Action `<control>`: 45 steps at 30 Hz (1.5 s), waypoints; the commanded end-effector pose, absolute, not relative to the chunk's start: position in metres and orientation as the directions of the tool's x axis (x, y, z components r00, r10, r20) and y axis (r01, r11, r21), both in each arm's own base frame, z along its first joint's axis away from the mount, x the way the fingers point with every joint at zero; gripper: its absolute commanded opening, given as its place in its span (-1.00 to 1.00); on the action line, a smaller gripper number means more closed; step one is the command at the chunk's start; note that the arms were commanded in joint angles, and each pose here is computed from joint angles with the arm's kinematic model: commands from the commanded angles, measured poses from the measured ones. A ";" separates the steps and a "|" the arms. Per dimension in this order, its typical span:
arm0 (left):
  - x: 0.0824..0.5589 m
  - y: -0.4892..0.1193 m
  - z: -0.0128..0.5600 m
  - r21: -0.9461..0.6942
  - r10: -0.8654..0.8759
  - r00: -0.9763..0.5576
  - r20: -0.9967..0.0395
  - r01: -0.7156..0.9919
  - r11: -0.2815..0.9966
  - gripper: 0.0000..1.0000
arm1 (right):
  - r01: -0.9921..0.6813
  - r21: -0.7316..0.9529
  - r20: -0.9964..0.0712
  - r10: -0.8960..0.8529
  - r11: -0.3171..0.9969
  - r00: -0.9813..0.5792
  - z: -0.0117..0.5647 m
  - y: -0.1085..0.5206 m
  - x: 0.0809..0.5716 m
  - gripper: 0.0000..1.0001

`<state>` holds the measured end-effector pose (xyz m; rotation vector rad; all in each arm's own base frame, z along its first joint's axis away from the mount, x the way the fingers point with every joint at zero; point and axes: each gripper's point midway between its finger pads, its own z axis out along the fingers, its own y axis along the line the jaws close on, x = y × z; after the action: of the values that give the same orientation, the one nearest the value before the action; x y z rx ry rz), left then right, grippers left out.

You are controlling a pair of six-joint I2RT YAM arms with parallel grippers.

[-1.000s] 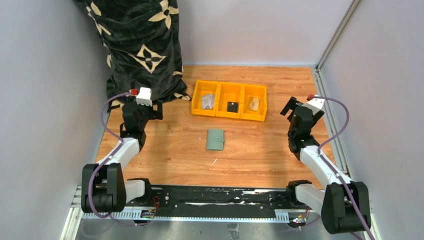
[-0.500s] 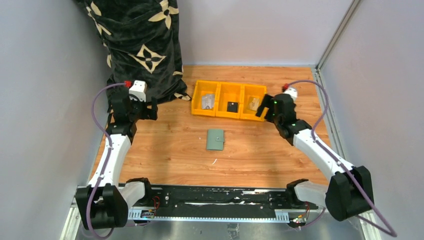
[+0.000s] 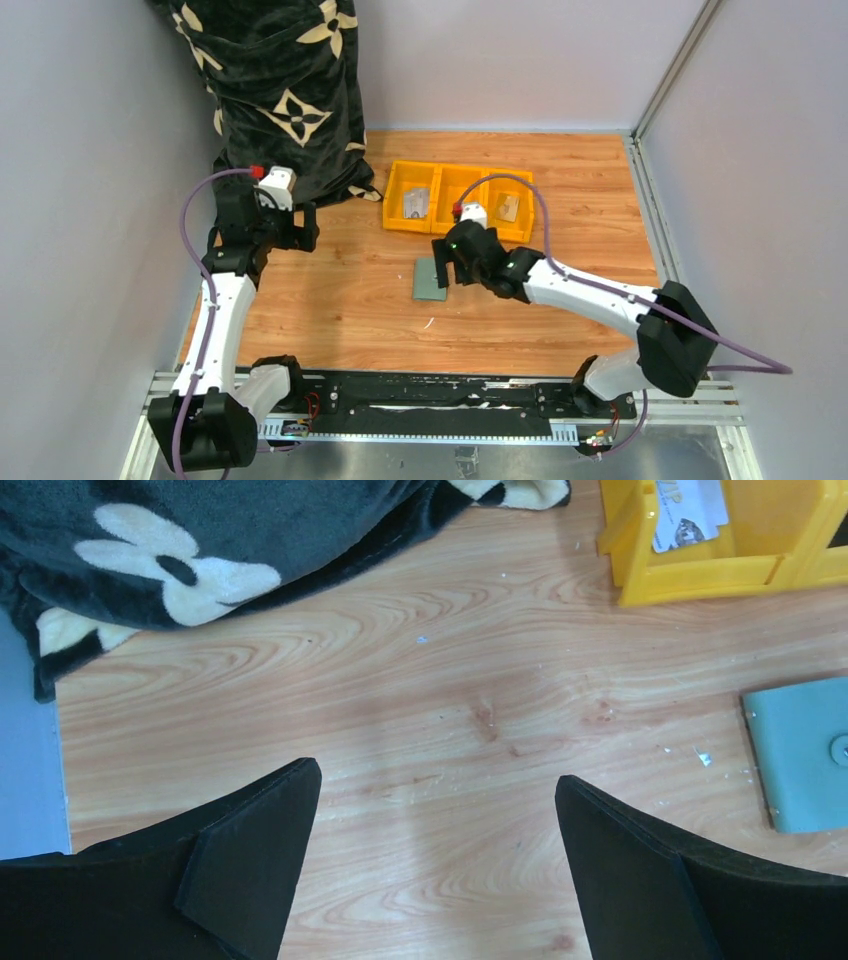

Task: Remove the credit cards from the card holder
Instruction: Pick up the card holder from the center of the board.

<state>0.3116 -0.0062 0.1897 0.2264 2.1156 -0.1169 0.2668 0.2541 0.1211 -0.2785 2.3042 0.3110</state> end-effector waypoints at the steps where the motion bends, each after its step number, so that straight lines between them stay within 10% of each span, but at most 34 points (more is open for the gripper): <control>1: 0.299 -0.012 0.202 -0.015 0.115 -0.522 -0.845 0.238 0.971 1.00 | -0.324 0.064 -0.706 -0.187 0.944 -0.683 0.107 0.268 0.247 0.91; 45: 0.273 -0.042 0.232 -0.054 0.149 -0.462 -0.874 0.398 0.916 1.00 | -0.313 -0.136 -0.568 -0.333 0.940 -0.752 0.015 0.304 0.261 0.88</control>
<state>0.2760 -0.0402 0.2158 0.3718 2.0890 -0.3018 0.2645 0.3363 0.0297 -0.4835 2.4321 0.1199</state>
